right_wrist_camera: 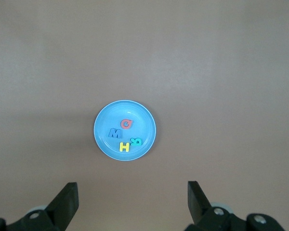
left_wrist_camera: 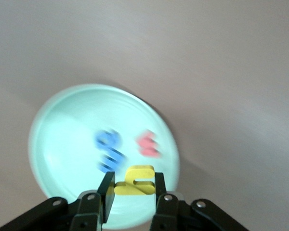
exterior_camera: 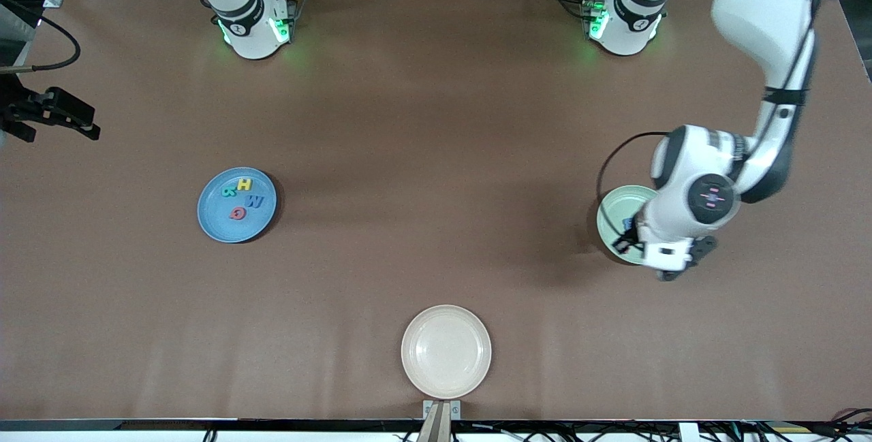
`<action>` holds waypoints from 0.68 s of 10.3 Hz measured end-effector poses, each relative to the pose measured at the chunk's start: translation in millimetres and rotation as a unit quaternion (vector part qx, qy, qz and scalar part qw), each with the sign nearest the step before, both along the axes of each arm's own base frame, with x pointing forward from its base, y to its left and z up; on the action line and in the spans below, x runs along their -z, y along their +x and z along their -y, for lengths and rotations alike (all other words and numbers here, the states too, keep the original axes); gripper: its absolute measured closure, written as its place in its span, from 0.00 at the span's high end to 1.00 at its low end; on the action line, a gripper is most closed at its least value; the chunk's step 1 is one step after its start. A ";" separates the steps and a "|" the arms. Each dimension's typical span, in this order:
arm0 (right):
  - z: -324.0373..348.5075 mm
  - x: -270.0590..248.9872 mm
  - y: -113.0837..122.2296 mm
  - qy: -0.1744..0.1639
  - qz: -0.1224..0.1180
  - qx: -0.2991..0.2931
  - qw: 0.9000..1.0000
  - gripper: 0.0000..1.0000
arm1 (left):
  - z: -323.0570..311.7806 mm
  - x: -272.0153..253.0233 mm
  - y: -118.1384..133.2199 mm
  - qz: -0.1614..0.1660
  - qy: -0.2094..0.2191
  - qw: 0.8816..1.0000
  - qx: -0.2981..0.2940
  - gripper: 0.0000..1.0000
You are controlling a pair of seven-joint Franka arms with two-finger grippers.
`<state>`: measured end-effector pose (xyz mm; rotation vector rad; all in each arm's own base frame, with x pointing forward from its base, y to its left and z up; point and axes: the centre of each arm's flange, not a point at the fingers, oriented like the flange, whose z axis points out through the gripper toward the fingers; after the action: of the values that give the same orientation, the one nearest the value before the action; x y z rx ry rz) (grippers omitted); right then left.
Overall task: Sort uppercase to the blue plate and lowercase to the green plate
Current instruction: 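Carry the yellow letter onto the green plate and open the left gripper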
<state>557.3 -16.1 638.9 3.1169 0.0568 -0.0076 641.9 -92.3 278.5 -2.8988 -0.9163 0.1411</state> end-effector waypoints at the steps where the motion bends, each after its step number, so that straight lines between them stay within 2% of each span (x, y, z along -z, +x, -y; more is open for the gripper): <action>1: 0.0 0.0 0.0 0.000 0.000 0.000 1.000 1.00 | -22.8 6.0 -1.7 -0.012 -0.001 1.000 -0.001 0.37; 3: 0.0 0.0 0.0 0.000 0.000 0.000 1.000 1.00 | -28.1 14.8 -7.0 -0.029 0.000 1.000 0.001 0.38; 4: -0.1 0.0 0.0 0.000 0.000 0.000 1.000 1.00 | -25.2 15.1 -9.4 -0.038 0.000 0.999 0.003 0.48; 6: 0.0 0.0 0.0 0.000 0.000 0.000 1.000 1.00 | -27.5 9.4 -10.1 -0.044 0.003 0.999 0.001 0.74; 7: 0.0 0.0 0.0 0.000 0.000 0.000 1.000 1.00 | -29.4 5.2 -9.4 -0.042 0.003 0.999 -0.001 0.83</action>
<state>557.4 -16.1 638.9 3.1170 0.0569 -0.0076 632.5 -62.9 273.3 -2.8632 -0.9033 0.2566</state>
